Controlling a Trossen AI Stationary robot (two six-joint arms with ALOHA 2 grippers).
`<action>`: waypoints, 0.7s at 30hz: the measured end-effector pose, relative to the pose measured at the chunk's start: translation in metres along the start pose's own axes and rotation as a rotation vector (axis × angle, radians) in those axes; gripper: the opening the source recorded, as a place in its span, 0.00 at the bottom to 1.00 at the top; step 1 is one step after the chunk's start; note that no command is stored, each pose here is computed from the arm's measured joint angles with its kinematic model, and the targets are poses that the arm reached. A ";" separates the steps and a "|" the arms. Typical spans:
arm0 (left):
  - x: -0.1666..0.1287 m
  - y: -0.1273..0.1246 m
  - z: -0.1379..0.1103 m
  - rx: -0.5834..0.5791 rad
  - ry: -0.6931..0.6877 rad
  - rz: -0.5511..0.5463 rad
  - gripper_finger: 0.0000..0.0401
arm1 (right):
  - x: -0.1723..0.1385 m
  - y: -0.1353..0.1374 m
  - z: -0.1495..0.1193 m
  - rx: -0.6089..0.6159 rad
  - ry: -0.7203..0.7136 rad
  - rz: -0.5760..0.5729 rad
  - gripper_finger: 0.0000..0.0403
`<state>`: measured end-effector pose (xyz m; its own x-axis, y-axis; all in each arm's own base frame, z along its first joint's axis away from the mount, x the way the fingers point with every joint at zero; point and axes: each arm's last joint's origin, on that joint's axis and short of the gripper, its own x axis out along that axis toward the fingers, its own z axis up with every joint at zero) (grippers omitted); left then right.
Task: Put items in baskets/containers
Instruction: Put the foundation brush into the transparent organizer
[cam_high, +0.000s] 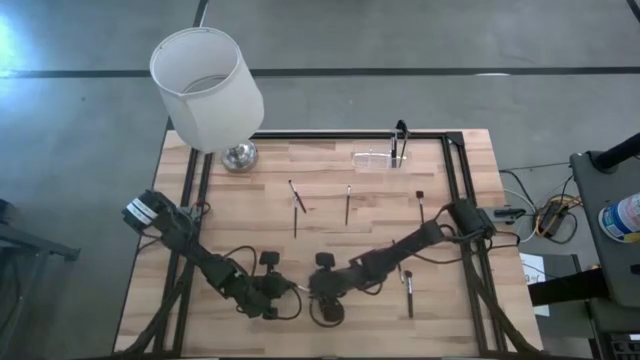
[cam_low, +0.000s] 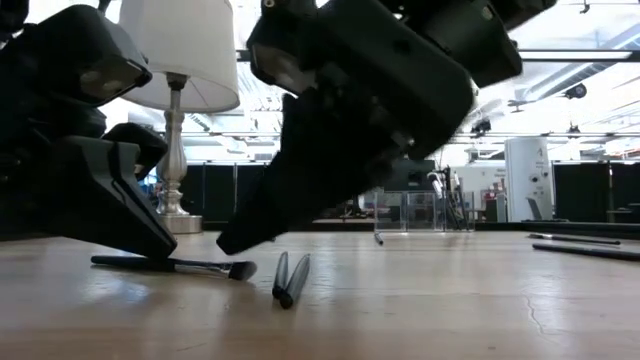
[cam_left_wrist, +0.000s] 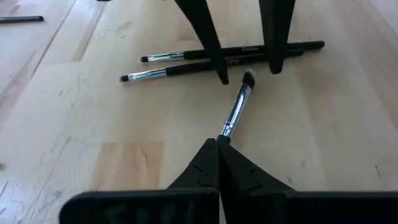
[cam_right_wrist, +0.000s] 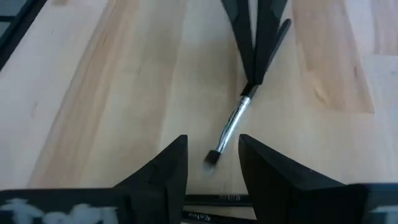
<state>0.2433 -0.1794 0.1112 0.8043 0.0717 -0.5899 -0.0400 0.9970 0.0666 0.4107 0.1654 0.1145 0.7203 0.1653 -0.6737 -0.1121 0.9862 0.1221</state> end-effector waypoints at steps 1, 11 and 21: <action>0.000 0.000 0.000 -0.001 0.000 0.001 0.00 | 0.000 0.001 0.002 0.014 0.002 -0.002 0.35; 0.000 0.001 0.001 -0.004 -0.003 0.001 0.00 | 0.001 0.001 0.003 0.068 0.062 -0.030 0.33; 0.000 0.000 0.001 -0.006 -0.006 0.000 0.00 | 0.002 -0.005 -0.002 0.110 0.078 -0.043 0.25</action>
<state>0.2441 -0.1791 0.1123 0.8077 0.0719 -0.5851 -0.0438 0.9971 0.0621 0.4112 0.1613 0.1106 0.6669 0.1275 -0.7342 -0.0032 0.9857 0.1683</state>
